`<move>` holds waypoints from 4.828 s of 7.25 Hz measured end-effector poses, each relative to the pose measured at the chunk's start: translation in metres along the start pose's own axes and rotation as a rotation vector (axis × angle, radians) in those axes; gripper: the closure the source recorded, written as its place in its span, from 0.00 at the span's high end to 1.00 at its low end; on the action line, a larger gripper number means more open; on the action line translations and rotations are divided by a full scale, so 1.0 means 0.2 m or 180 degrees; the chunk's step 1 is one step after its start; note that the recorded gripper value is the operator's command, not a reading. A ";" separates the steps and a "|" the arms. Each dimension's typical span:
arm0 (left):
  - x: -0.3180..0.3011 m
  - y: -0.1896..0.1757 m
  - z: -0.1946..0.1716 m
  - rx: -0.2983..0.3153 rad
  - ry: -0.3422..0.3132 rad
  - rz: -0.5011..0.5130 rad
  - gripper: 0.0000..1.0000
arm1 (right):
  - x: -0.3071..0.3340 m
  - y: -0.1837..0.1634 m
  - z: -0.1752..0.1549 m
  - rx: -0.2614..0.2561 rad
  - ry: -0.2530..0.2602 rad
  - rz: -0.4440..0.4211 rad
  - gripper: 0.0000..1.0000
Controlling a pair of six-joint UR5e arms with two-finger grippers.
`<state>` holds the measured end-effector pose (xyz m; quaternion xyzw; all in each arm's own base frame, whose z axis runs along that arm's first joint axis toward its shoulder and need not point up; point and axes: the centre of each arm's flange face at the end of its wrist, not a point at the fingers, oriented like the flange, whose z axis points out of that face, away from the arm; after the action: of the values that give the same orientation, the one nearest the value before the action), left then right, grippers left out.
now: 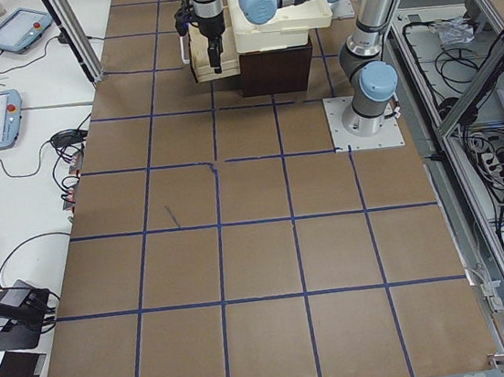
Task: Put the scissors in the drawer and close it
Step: 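Move the right gripper over the grey-and-orange scissors on the table, then lower the right gripper and grasp the scissors by the blades, then lift the scissors with the right gripper and carry them over the open drawer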
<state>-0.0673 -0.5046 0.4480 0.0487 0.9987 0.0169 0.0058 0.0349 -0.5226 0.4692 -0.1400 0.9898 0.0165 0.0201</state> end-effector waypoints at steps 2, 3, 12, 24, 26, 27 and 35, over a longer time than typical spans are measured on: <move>0.00 0.00 0.00 -0.0001 0.0000 0.0000 1.00 | 0.58 0.08 0.18 -0.0132 -0.0142 -0.0774 1.00; 0.00 0.00 0.00 -0.0001 0.0000 0.0000 1.00 | 0.87 0.12 0.29 -0.0106 -0.0129 -0.1178 0.99; 0.00 0.00 0.00 0.0001 -0.0002 0.0000 1.00 | 1.62 0.03 1.35 0.0075 -0.0023 -0.3619 0.88; 0.00 0.00 0.00 0.0004 -0.0003 0.0000 1.00 | 1.35 -0.04 0.99 0.0072 0.0343 -0.3722 0.00; 0.00 0.00 0.00 0.0004 -0.0004 0.0000 1.00 | 0.85 -0.23 0.66 0.0136 0.0386 -0.3833 0.00; 0.00 0.00 0.00 0.0003 -0.0005 0.0000 1.00 | 0.55 -0.33 0.55 0.0216 0.0420 -0.3944 0.01; -0.05 0.00 0.00 0.0020 0.0038 0.0019 1.00 | -1.34 -0.61 0.42 0.0682 0.0178 -0.4331 0.03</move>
<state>-0.0568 -0.5047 0.4474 0.0516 0.9986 0.0142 -0.0004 0.3279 -0.5621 0.3941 -0.7278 0.6781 -0.1013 0.0142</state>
